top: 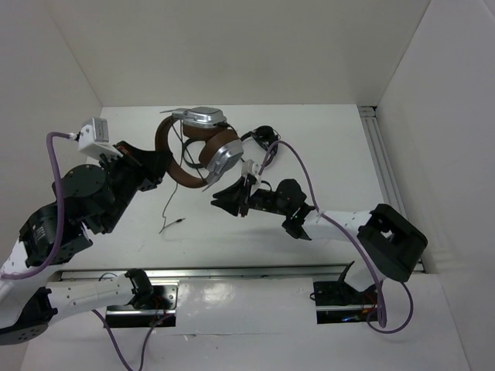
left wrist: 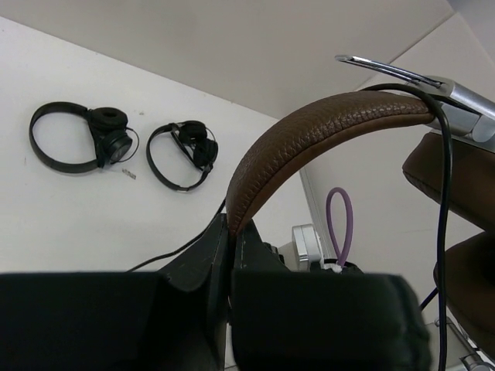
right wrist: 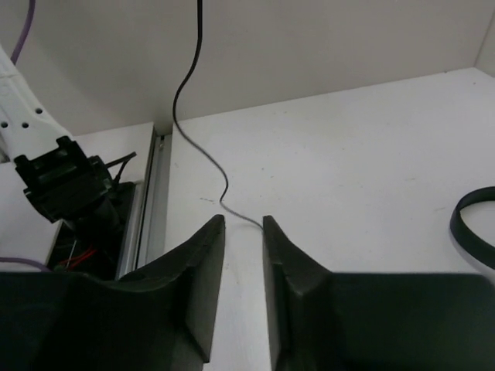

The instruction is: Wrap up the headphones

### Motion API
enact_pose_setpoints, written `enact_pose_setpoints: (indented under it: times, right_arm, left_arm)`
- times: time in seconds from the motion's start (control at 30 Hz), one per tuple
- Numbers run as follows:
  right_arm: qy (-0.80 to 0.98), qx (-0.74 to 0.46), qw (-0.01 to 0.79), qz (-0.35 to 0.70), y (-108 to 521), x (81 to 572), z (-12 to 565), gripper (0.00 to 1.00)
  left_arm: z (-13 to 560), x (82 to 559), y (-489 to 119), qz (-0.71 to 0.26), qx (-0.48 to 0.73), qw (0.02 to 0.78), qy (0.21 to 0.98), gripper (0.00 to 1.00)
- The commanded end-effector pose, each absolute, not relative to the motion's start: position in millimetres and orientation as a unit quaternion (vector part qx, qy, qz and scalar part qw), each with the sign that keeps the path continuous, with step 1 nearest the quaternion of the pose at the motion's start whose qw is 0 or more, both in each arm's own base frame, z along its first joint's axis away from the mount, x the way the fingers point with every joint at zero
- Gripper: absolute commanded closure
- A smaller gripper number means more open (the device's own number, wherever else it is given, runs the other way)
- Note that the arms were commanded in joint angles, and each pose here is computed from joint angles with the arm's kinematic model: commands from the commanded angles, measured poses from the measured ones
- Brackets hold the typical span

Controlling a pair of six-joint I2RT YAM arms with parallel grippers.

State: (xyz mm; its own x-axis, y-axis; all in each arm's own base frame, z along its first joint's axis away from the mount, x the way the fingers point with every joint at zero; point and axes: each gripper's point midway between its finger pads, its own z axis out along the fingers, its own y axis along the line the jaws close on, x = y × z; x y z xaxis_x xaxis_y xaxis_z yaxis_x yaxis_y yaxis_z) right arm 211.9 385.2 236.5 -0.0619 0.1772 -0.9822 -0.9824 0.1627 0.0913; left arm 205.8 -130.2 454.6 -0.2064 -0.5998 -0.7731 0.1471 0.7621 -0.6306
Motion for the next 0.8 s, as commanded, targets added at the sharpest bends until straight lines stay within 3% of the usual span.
enact_pose_setpoints:
  times: [0.0,0.07,0.3,0.33,0.57,0.77]
  right_arm:
    - [0.448,-0.360,0.633,0.519,384.3,220.6,288.8,0.64]
    - [0.432,-0.348,0.644,0.527,383.2,220.4,298.4,0.54]
    - [0.378,-0.337,0.608,0.612,399.3,205.9,306.2,0.51]
    - [0.375,-0.338,0.599,0.622,400.8,203.3,302.0,0.41]
    - [0.359,-0.334,0.569,0.660,407.7,197.3,290.6,0.40]
    - [0.385,-0.307,0.620,0.611,399.4,213.7,300.2,0.40]
  left_arm:
    - [489.1,196.5,-123.0,-0.367,-0.189,0.615,0.672,1.00]
    - [486.3,195.6,-124.3,-0.366,-0.184,0.612,0.677,1.00]
    - [486.1,192.8,-133.1,-0.380,-0.170,0.600,0.683,1.00]
    - [486.1,192.8,-133.1,-0.380,-0.170,0.600,0.683,1.00]
    - [487.2,192.2,-137.4,-0.381,-0.156,0.600,0.686,1.00]
    - [484.7,190.6,-137.3,-0.380,-0.150,0.600,0.688,1.00]
